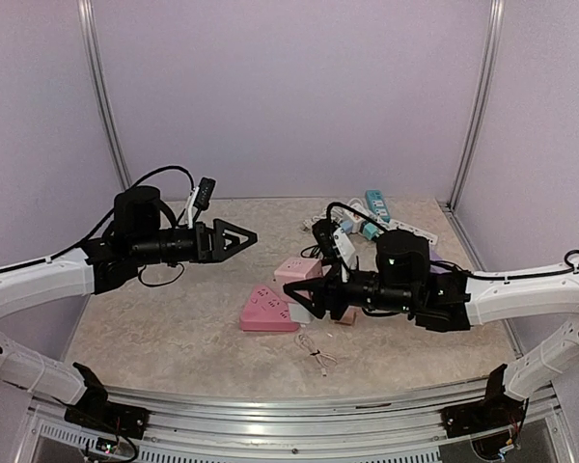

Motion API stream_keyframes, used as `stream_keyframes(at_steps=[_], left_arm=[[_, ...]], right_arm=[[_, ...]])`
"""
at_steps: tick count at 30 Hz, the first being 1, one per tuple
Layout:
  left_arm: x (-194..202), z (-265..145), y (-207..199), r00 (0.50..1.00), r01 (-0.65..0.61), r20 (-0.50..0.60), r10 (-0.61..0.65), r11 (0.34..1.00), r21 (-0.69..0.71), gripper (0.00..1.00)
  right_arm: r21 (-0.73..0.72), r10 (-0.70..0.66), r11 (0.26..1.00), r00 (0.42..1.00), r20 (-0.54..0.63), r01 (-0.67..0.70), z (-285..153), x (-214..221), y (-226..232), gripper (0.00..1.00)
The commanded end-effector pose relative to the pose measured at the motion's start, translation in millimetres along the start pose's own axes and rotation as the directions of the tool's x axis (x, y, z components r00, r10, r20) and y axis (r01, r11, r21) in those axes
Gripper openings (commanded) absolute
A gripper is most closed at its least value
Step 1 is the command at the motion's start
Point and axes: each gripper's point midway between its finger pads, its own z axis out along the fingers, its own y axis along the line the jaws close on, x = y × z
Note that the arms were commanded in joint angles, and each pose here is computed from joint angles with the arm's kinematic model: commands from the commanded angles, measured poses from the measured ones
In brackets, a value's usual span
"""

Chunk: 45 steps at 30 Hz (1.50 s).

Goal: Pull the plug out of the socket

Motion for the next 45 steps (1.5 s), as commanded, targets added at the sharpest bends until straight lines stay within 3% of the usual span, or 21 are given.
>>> stream_keyframes(at_steps=[1,7,14,21,29,38,45], left_arm=[[10,-10,-53,0.994,-0.07,-0.062,0.085,0.976,0.208,0.99],[16,-10,-70,0.99,-0.068,-0.104,0.098,0.964,0.255,0.99],[12,-1,-82,0.984,-0.122,-0.101,0.149,0.965,0.233,0.99],[25,9,-63,0.981,-0.088,-0.157,0.112,0.984,0.153,0.89],[28,12,-62,0.982,-0.064,-0.167,0.091,0.985,0.159,0.7],[31,23,-65,0.98,-0.044,-0.183,0.079,0.981,0.188,0.69],[35,30,-68,0.977,-0.046,-0.198,0.084,0.981,0.191,0.74]], right_arm=[[-0.104,-0.067,0.992,0.997,0.034,0.07,5,-22,26,0.0],[0.048,-0.214,0.975,0.977,-0.019,0.215,12,-19,33,0.0],[0.129,-0.292,0.945,0.952,-0.087,0.302,30,-16,37,0.0],[0.207,-0.286,0.931,0.953,-0.102,0.301,35,-18,26,0.0],[0.225,-0.273,0.932,0.959,-0.078,0.283,31,-23,24,0.0],[0.25,-0.277,0.925,0.958,-0.074,0.286,30,-27,21,0.0],[0.255,-0.281,0.922,0.956,-0.081,0.292,33,-26,20,0.0]])
